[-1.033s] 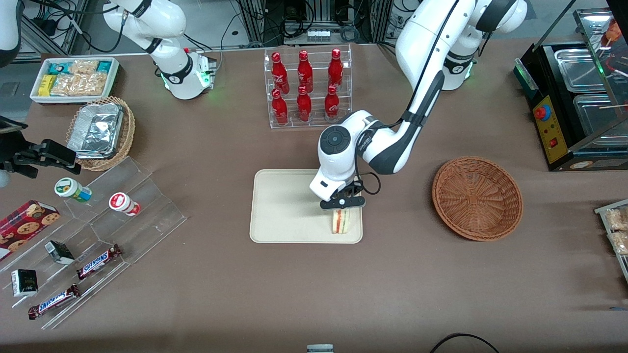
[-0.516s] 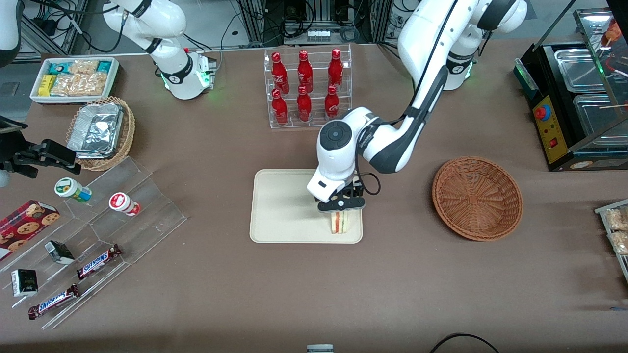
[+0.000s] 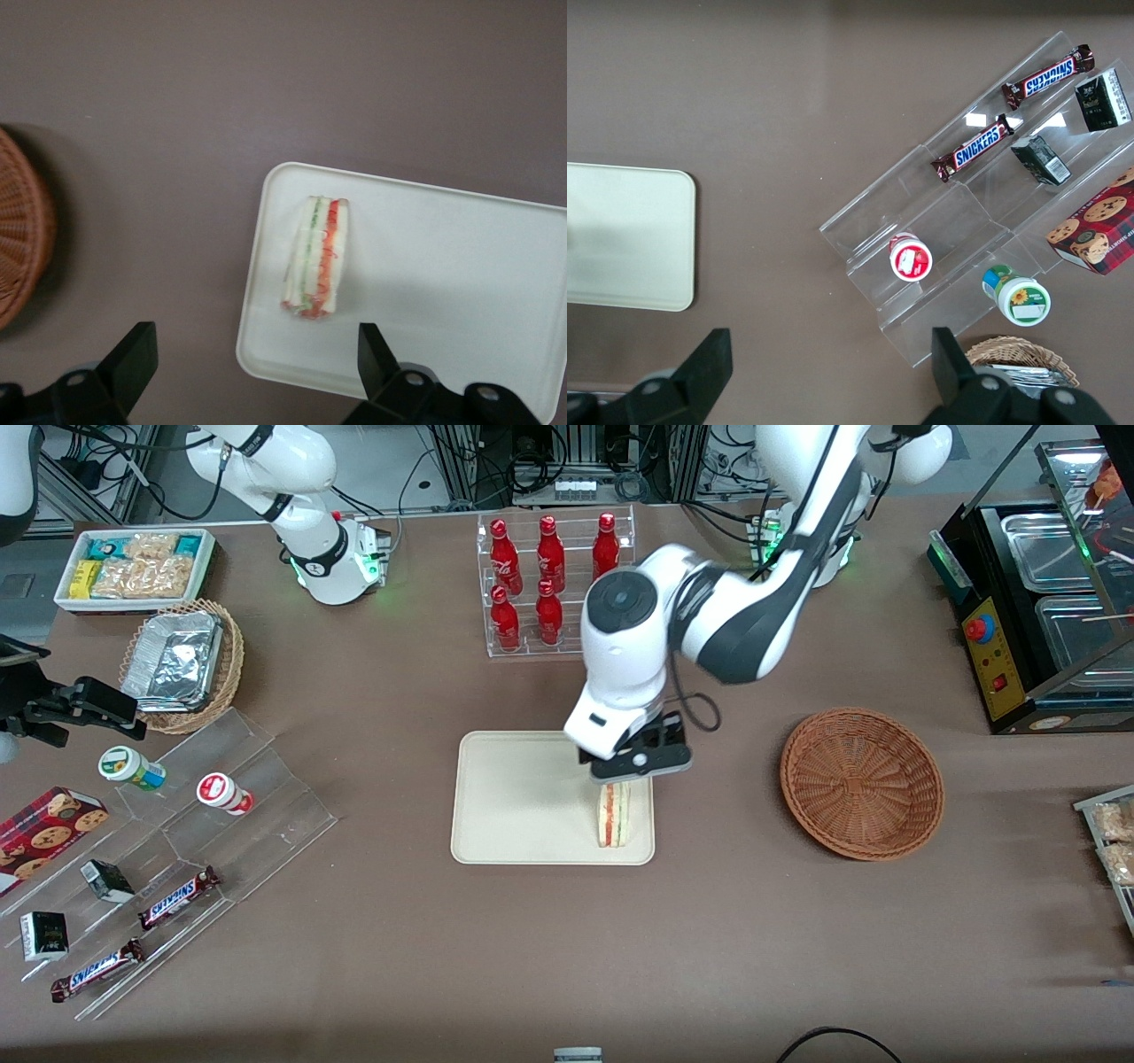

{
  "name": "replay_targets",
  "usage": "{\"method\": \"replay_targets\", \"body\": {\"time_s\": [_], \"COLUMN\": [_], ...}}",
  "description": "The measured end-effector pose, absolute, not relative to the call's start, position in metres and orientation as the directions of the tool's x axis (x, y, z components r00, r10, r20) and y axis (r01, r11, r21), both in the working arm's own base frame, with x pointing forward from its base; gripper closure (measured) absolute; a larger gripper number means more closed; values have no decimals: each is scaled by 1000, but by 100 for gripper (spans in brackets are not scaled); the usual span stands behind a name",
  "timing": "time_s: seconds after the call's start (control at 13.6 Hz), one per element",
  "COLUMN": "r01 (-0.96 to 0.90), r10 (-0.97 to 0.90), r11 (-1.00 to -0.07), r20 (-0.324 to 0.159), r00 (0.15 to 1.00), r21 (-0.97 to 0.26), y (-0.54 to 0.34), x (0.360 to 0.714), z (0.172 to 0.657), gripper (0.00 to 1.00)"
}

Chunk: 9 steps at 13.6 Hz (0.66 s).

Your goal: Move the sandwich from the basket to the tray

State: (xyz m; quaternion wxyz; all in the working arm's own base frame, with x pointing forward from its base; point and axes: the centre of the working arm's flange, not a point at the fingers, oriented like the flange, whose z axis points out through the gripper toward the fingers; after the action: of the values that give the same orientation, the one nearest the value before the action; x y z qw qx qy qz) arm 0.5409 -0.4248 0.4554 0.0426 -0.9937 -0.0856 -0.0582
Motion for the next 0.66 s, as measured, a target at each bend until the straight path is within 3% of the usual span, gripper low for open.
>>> {"method": "replay_targets", "body": {"time_s": [0.37, 0.66], "r01": [315, 319], "r10": [309, 322], "r11": [-949, -947], "r20": [152, 108], "r00": [939, 941], "r21": [-16, 44], "y": [-333, -248], "x": [552, 560], "z": [564, 618], "gripper": [0, 0]}}
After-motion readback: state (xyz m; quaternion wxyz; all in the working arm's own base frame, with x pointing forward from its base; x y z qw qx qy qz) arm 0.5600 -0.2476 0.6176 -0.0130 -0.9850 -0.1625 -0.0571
